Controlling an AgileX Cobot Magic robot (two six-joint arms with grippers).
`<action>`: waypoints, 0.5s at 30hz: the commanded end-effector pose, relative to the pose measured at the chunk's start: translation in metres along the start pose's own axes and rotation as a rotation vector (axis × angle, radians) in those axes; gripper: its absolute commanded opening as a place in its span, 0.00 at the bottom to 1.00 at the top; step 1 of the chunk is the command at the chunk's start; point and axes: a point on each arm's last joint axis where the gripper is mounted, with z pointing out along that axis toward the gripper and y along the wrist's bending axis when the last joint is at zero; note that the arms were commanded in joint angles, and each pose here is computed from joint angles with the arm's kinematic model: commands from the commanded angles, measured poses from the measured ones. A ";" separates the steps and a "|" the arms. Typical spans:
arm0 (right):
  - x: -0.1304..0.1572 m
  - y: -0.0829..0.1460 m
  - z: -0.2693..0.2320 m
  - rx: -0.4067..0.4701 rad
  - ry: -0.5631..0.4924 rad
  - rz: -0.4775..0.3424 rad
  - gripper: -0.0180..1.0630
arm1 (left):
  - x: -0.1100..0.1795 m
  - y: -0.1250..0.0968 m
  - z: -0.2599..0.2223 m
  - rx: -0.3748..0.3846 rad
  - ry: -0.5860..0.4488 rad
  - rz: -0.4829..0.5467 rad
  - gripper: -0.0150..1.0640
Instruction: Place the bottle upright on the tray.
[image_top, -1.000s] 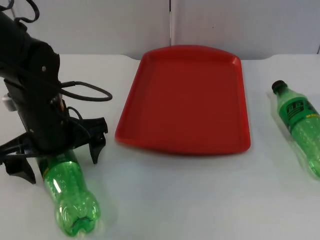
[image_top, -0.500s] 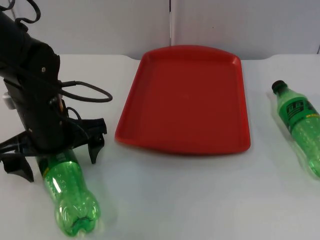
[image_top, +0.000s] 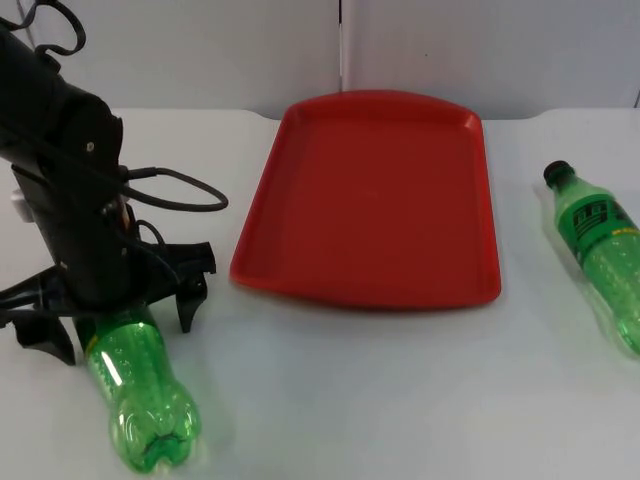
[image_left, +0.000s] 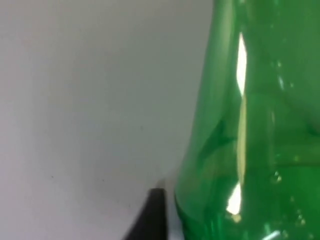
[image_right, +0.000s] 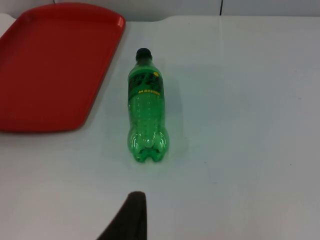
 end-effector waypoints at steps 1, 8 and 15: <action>0.001 0.000 0.001 0.004 -0.003 -0.002 0.99 | 0.000 0.000 0.000 0.001 0.007 -0.011 0.71; 0.001 0.000 0.001 0.004 -0.003 -0.002 0.99 | 0.000 0.000 0.000 0.001 0.014 -0.022 0.17; 0.001 0.000 0.001 0.004 -0.003 -0.002 0.99 | 0.001 0.000 -0.001 0.004 0.025 -0.035 0.01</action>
